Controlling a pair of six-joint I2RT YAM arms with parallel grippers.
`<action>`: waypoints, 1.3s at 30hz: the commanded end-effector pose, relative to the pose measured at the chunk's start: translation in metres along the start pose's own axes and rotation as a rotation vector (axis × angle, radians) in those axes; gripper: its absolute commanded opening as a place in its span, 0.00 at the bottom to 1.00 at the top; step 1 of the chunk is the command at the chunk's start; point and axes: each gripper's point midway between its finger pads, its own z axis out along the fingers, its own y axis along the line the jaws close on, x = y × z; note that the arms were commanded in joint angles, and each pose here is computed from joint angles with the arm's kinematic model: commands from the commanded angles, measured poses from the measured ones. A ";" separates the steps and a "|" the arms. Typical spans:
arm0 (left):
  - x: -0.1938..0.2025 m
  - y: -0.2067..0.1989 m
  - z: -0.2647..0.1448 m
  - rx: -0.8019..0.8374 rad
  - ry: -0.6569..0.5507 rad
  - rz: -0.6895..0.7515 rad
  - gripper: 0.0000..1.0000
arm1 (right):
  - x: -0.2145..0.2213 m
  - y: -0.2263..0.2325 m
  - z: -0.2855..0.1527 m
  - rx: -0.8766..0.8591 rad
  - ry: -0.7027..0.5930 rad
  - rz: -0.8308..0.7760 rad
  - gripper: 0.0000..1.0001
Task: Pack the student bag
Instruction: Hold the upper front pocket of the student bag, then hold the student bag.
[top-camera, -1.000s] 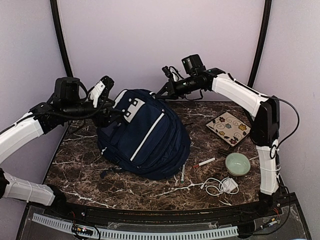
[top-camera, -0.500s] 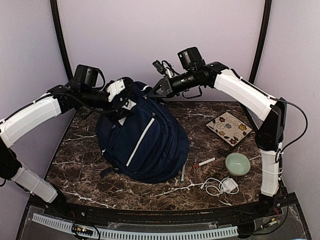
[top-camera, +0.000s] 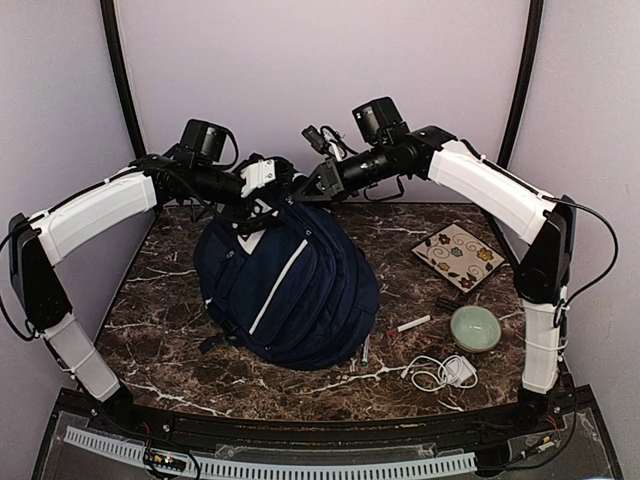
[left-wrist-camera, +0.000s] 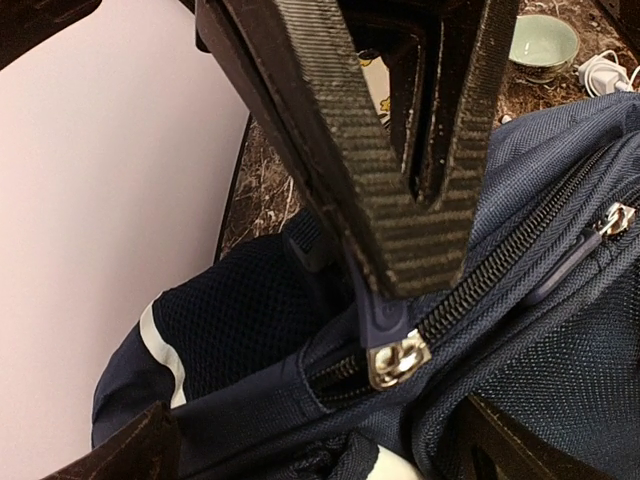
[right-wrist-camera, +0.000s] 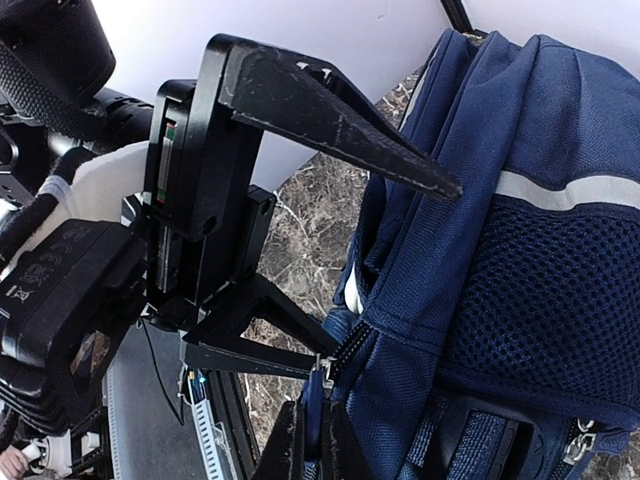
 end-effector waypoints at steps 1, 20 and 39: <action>-0.005 -0.017 0.007 0.103 -0.054 0.016 0.99 | -0.034 0.090 -0.032 -0.202 -0.124 -0.205 0.00; 0.024 -0.002 0.000 -0.111 0.035 -0.056 0.00 | -0.036 0.061 -0.036 -0.110 -0.153 -0.167 0.00; -0.005 -0.003 -0.016 -0.152 -0.145 -0.200 0.00 | -0.086 0.013 -0.003 -0.182 -0.332 0.060 0.00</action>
